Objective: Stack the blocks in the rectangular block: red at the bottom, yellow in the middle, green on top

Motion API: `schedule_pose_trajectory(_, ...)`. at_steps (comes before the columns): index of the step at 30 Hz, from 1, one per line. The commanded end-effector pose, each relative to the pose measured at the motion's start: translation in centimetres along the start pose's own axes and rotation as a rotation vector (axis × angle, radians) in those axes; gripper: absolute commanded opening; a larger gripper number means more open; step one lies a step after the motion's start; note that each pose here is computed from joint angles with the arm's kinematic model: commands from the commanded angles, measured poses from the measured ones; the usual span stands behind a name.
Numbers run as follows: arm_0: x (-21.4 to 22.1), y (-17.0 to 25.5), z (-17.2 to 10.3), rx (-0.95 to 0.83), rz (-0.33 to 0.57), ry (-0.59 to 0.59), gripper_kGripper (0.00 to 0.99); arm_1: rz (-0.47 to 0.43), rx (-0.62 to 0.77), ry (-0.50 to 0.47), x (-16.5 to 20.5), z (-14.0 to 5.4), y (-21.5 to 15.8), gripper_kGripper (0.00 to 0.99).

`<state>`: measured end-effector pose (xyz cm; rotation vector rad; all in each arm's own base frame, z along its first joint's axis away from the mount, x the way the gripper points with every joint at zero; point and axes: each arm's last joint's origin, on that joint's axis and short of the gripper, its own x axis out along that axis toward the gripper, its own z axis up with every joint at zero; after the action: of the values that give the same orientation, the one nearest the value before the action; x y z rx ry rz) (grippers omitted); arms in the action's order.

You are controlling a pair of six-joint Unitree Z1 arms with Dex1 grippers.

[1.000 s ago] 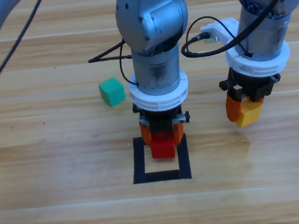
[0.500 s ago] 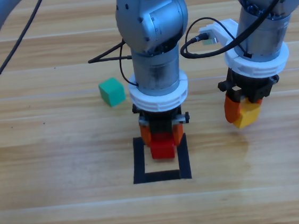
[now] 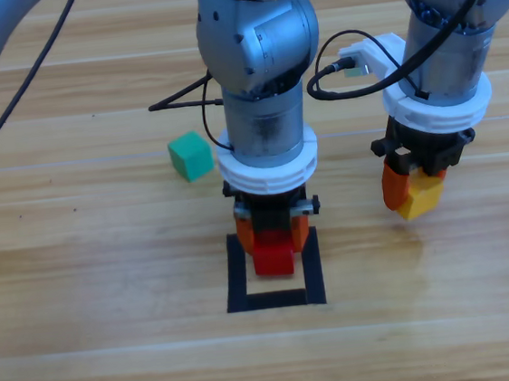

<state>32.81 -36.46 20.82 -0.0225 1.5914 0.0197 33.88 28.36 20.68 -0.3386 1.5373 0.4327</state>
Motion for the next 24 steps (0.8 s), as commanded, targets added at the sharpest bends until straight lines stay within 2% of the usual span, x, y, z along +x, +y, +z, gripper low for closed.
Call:
schedule_pose_trajectory(1,3.51,-1.42,-0.95,0.028,0.047,0.05,0.0,0.015,0.028,-0.006,-0.23,-0.25,-1.36,0.017)
schedule_pose_trajectory(24,4.29,-1.74,-0.97,0.022,0.051,0.053,0.0,0.015,0.028,-0.006,-0.26,-0.29,-1.37,0.017)
